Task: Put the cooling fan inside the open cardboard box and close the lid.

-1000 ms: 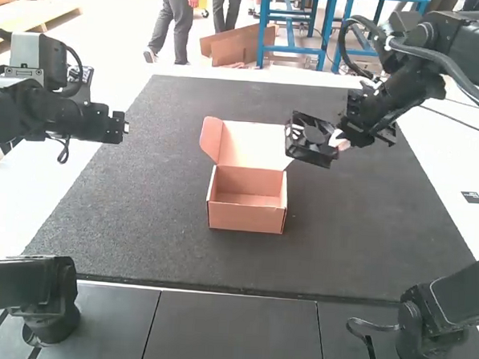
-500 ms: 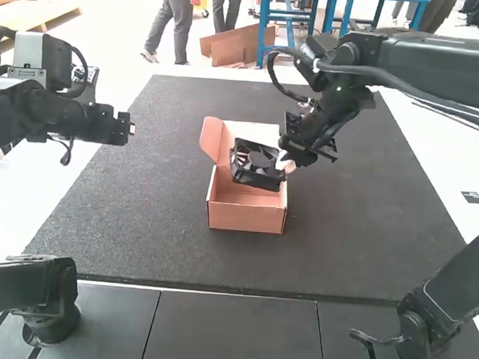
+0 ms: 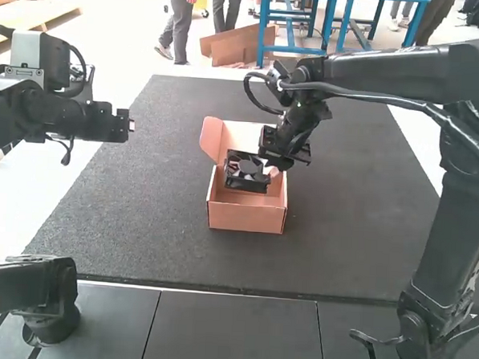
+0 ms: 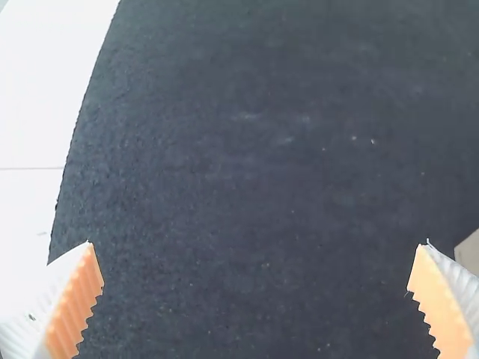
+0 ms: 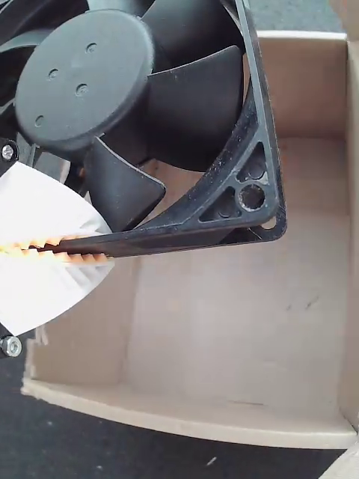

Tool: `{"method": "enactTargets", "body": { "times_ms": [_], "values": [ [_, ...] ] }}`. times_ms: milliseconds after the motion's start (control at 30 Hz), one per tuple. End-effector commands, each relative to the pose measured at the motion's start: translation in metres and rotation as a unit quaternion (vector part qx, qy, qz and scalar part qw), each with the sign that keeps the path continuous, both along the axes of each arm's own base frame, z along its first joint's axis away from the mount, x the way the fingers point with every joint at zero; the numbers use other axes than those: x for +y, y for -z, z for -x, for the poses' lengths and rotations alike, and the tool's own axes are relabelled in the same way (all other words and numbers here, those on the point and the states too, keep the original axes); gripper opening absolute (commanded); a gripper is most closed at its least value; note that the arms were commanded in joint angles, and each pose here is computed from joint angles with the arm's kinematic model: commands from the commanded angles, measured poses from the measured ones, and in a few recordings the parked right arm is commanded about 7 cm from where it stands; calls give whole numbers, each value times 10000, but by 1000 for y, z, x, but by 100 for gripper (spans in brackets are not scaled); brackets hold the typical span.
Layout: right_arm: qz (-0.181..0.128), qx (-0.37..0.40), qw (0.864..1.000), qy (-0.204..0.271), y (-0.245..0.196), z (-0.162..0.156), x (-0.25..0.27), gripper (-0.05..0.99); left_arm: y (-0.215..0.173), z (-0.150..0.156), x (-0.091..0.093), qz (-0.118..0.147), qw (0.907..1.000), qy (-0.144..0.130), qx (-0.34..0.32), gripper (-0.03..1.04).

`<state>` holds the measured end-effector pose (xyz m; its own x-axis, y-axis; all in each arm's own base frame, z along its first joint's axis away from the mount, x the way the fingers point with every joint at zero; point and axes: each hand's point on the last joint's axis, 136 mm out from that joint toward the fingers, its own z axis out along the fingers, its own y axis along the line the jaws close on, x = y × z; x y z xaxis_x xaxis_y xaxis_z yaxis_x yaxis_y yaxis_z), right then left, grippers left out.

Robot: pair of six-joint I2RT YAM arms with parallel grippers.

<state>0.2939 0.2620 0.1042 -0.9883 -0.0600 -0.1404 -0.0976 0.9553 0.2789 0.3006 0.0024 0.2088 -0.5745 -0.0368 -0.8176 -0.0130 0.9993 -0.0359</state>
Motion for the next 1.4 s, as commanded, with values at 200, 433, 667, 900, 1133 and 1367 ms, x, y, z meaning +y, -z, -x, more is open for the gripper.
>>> {"method": "enactTargets", "body": {
  "times_ms": [200,433,667,900,1133,1367],
  "values": [
    [421,-267,9987,103,26,-22,-1,-1,-8,0,-2,128,9998,-29,-139,97],
    [568,-88,9983,115,48,-20,-3,1,-11,-1,-3,181,9997,-50,-183,97],
    [115,-78,9999,-60,26,-24,17,64,-17,-5,-3,179,9994,-48,-306,97],
    [-774,-374,9954,-414,-53,-29,47,77,-13,-13,-12,223,9993,108,-264,97],
    [-187,-1397,9888,-490,-97,-52,2,91,-6,-25,-42,355,9981,467,-182,97],
    [295,-2014,9788,-223,-97,-76,-53,91,0,-35,-67,380,9962,771,-121,97]
  ]
}}
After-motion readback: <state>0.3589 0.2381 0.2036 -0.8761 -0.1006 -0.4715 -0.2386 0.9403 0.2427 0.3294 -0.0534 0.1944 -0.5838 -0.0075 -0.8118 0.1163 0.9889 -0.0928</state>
